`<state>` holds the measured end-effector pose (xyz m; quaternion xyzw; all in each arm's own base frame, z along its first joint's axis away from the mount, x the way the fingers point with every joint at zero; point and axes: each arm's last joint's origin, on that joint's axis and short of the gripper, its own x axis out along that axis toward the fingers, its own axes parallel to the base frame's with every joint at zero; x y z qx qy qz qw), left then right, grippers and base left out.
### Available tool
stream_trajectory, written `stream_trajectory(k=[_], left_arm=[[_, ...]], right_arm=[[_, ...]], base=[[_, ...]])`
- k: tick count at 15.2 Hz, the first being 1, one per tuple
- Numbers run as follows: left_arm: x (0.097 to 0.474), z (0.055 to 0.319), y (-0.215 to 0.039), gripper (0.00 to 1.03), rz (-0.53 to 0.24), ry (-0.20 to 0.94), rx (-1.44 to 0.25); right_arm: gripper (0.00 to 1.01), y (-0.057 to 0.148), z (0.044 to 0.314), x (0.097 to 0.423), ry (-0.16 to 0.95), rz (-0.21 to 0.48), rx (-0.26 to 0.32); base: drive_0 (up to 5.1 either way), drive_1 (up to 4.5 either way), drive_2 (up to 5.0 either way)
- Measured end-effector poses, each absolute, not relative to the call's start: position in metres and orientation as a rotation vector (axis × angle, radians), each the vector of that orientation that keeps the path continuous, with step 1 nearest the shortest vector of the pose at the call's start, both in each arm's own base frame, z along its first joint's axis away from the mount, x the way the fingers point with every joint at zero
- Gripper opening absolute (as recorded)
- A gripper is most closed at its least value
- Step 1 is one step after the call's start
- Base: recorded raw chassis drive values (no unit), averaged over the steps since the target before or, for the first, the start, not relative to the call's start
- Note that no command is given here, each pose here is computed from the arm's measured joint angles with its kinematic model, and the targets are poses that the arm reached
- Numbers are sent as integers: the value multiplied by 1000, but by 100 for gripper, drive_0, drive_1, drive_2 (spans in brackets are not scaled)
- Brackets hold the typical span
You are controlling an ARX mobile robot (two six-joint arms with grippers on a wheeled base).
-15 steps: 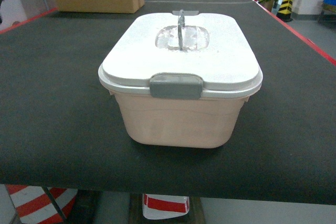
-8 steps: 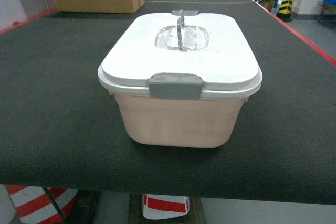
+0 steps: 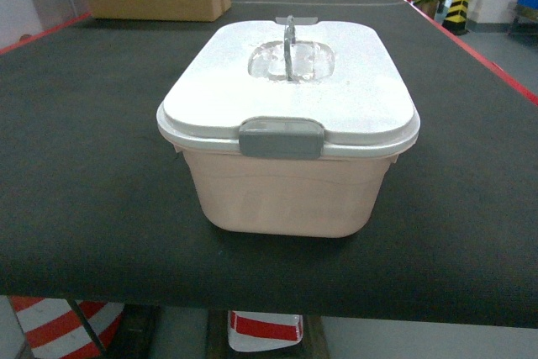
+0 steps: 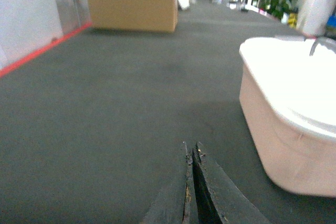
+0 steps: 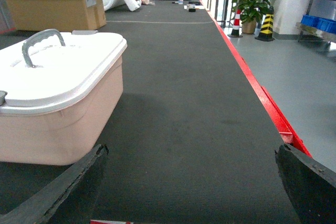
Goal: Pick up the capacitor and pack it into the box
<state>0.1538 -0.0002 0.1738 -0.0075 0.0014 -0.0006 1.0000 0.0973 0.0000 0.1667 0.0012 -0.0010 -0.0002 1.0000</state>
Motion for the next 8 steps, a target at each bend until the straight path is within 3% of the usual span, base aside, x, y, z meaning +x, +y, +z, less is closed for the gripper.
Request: stream_trajectory(k=[2, 8], left_arm=[[145, 160, 0, 2, 0, 39, -15], [127, 170, 0, 2, -1, -7, -15]], right_arm=[[98, 0, 167, 97, -2, 0, 3], [98, 0, 167, 97, -2, 0, 2]], base=[[0, 0, 0], [0, 0, 0]])
